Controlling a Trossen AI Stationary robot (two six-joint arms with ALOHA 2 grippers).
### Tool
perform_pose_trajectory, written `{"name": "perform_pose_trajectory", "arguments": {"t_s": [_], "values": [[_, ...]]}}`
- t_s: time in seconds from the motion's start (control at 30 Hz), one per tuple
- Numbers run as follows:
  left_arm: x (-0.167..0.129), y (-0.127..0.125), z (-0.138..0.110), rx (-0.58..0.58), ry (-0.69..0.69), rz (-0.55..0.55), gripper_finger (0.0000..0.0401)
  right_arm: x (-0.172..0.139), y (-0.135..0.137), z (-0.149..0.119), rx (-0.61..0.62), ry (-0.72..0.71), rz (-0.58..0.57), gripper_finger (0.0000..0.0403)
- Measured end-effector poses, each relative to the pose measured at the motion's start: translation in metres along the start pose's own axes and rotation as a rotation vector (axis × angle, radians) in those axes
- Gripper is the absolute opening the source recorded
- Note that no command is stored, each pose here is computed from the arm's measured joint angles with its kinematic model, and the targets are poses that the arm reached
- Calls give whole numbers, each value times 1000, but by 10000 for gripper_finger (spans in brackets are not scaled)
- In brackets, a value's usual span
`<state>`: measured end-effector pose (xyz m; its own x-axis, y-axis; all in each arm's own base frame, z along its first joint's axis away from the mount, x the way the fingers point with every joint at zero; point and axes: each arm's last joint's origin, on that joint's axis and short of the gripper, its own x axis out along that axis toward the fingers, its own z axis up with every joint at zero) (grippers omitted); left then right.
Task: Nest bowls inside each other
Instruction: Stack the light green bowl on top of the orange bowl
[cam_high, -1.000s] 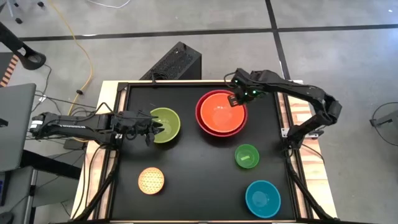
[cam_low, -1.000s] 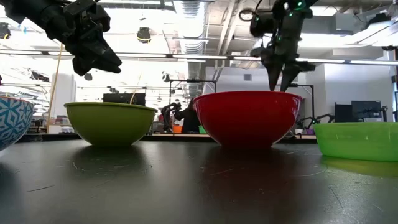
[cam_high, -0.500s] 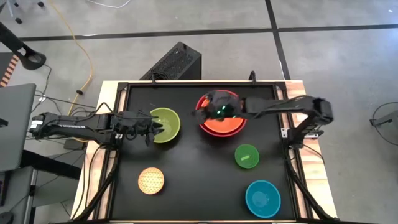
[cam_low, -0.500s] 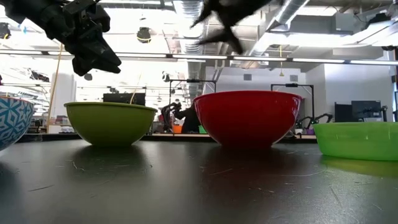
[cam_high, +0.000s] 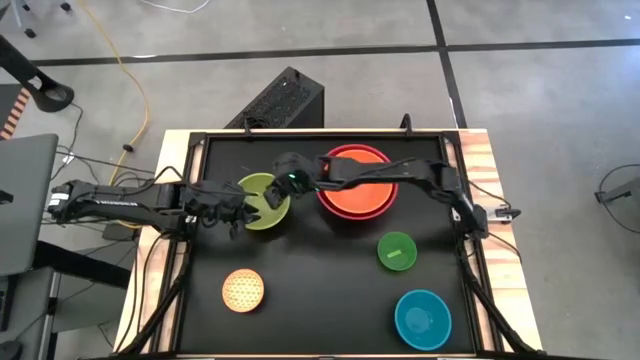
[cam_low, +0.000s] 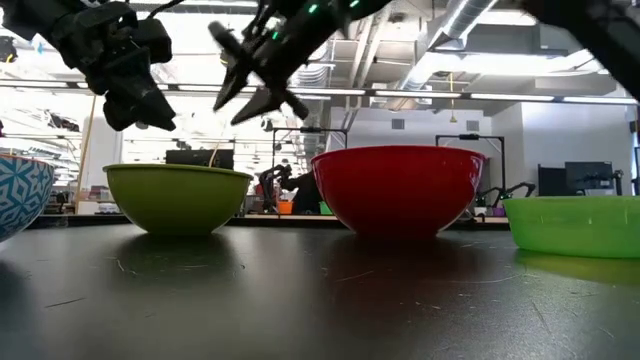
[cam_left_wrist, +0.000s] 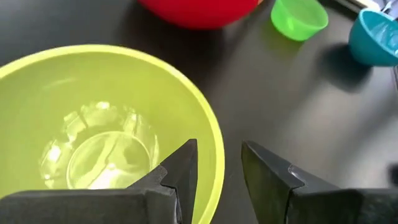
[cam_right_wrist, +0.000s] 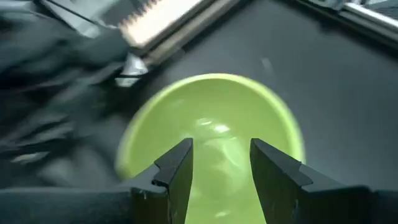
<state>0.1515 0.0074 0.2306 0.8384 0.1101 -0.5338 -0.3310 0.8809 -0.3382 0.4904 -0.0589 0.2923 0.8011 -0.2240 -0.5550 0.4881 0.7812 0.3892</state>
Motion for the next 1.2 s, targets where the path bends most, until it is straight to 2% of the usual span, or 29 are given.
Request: {"name": "perform_pose_trajectory", "arguments": {"t_s": [0.2, 0.33, 0.47, 0.7, 1.0, 1.1, 1.2], "values": [[0, 2, -5, -3, 47, 24, 112, 48, -28, 9, -66, 123, -133, 183], [0, 3, -5, -24, 52, 32, 112, 71, -44, 4, -107, 158, -158, 195], [0, 4, -6, -44, 61, 45, 112, 77, -52, 1, -122, 181, -163, 201], [0, 4, -6, -86, 55, 62, 112, 80, -56, -2, -227, 208, -164, 201], [0, 5, -6, -115, 34, 94, 112, 88, -58, -11, -227, 264, -128, 198], [0, 5, -6, -115, 35, 94, 112, 93, -61, -18, -224, 300, -117, 185], [0, 5, -6, -114, 30, 101, 112, 92, -60, -14, -225, 281, -117, 148]]}}
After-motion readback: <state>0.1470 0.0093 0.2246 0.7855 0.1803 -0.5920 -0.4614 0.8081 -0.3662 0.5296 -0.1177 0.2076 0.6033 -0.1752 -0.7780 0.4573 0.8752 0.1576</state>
